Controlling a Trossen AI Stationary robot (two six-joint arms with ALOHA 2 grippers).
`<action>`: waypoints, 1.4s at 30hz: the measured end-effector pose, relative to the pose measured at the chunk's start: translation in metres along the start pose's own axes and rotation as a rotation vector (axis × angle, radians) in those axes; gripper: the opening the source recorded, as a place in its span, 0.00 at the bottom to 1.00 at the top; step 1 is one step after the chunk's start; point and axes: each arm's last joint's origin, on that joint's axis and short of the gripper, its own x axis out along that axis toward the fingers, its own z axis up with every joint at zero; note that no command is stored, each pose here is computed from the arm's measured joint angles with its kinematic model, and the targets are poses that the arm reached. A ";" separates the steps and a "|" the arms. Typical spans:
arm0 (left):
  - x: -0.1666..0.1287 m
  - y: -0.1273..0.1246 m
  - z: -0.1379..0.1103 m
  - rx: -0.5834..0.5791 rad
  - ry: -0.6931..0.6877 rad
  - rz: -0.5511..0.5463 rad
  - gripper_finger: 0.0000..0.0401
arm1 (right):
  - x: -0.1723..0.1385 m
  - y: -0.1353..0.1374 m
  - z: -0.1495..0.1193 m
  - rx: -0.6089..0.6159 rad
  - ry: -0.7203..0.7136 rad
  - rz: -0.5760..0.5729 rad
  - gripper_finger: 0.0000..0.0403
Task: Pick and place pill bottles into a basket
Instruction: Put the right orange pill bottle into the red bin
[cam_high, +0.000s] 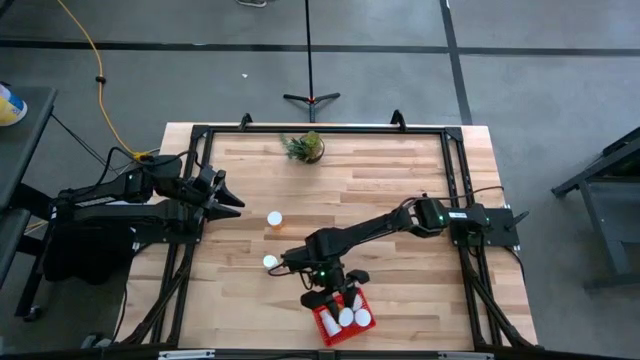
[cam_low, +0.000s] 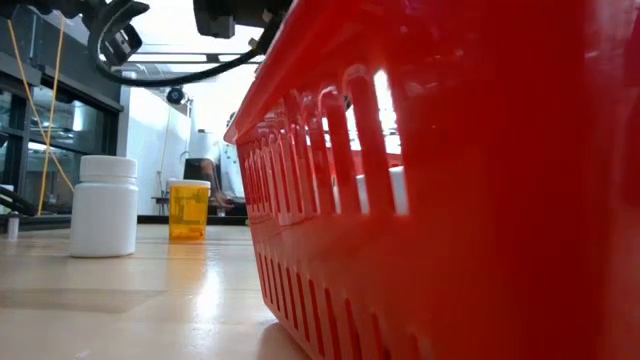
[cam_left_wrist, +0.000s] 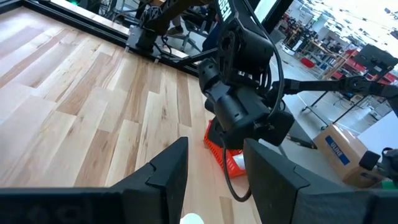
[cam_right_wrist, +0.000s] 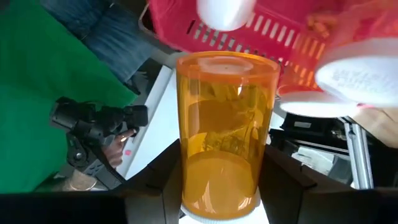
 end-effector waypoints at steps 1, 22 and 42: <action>0.000 0.000 0.000 0.000 0.000 0.000 0.48 | 0.002 0.000 0.001 0.003 0.000 -0.005 0.38; 0.000 0.001 -0.002 -0.017 0.022 0.009 0.48 | 0.028 -0.011 0.028 0.050 0.045 -0.045 0.39; 0.000 0.002 -0.004 -0.025 0.039 0.016 0.48 | 0.027 -0.014 0.028 0.036 0.014 -0.078 0.57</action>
